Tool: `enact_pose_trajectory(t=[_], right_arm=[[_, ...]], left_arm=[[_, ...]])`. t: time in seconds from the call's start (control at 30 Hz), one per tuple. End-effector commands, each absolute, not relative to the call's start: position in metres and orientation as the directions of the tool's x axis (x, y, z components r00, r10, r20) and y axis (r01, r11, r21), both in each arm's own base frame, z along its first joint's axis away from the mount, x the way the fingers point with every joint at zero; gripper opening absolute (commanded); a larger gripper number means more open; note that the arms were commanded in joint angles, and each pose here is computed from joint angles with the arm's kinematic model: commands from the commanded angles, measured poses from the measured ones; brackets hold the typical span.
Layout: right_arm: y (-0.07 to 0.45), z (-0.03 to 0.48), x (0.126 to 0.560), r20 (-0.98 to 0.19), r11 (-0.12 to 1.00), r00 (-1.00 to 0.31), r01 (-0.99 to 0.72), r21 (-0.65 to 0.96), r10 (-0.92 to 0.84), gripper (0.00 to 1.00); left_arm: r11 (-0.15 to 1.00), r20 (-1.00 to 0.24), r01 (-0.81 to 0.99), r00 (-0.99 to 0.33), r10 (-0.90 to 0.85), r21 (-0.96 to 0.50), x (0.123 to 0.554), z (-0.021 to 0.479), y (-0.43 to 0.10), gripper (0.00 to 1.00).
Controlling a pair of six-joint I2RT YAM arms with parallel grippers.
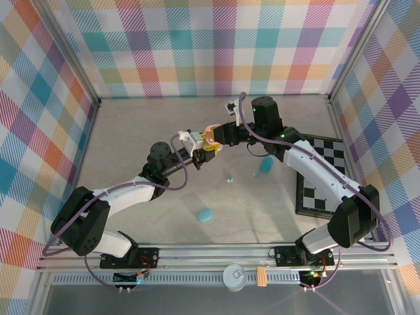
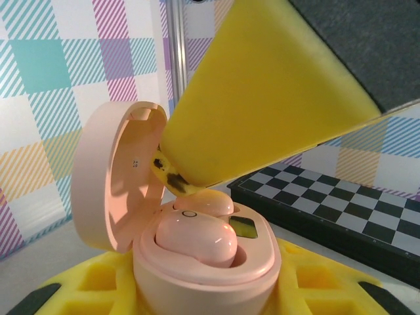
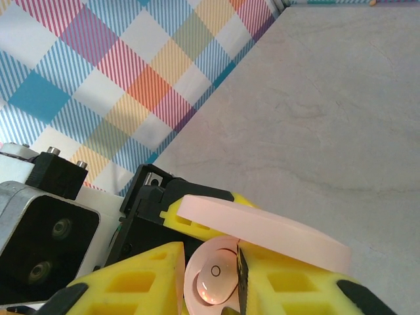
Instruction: Insert the wireless bluetooth earbuds into the charging case
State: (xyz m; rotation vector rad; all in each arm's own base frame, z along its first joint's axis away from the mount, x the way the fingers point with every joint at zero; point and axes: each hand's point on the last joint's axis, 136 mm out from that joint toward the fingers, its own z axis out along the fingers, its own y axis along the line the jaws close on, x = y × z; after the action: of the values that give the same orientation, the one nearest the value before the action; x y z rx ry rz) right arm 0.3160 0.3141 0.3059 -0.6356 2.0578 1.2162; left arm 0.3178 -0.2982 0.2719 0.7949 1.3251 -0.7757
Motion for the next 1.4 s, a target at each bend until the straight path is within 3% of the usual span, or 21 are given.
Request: enact_pose_trajectory(t=[0.0, 0.43, 0.6, 0.73, 0.9, 1.23, 1.37], right_arm=[[0.318, 0.296, 0.322, -0.724, 0.483, -0.682, -0.669, 0.565, -0.099, 0.28], [0.309, 0.336, 0.290, -0.822, 0.387, -0.564, -0.777, 0.497, -0.078, 0.36], [0.299, 0.352, 0.307, -0.835, 0.468, -0.550, -0.735, 0.490, 0.012, 0.59], [0.299, 0.354, 0.324, -0.827, 0.521, -0.561, -0.694, 0.496, 0.039, 0.69], [0.297, 0.339, 0.349, -0.784, 0.622, -0.621, -0.606, 0.496, 0.021, 0.70], [0.301, 0.322, 0.344, -0.741, 0.616, -0.671, -0.598, 0.514, -0.034, 0.71], [0.305, 0.322, 0.329, -0.708, 0.547, -0.706, -0.603, 0.581, -0.026, 0.71]], left_arm=[[0.481, -0.971, 0.868, 0.205, -0.124, 0.122, 0.302, 0.318, -0.300, 0.24], [0.505, -0.974, 0.855, 0.197, -0.115, 0.113, 0.310, 0.306, -0.291, 0.23], [0.492, -0.974, 0.859, 0.210, -0.089, 0.140, 0.306, 0.302, -0.291, 0.23], [0.489, -0.974, 0.859, 0.214, -0.070, 0.153, 0.304, 0.301, -0.290, 0.23], [0.480, -0.973, 0.861, 0.225, -0.059, 0.170, 0.299, 0.301, -0.289, 0.23], [0.514, -0.974, 0.845, 0.215, -0.079, 0.145, 0.305, 0.307, -0.285, 0.23], [0.537, -0.973, 0.833, 0.212, -0.091, 0.132, 0.309, 0.310, -0.283, 0.23]])
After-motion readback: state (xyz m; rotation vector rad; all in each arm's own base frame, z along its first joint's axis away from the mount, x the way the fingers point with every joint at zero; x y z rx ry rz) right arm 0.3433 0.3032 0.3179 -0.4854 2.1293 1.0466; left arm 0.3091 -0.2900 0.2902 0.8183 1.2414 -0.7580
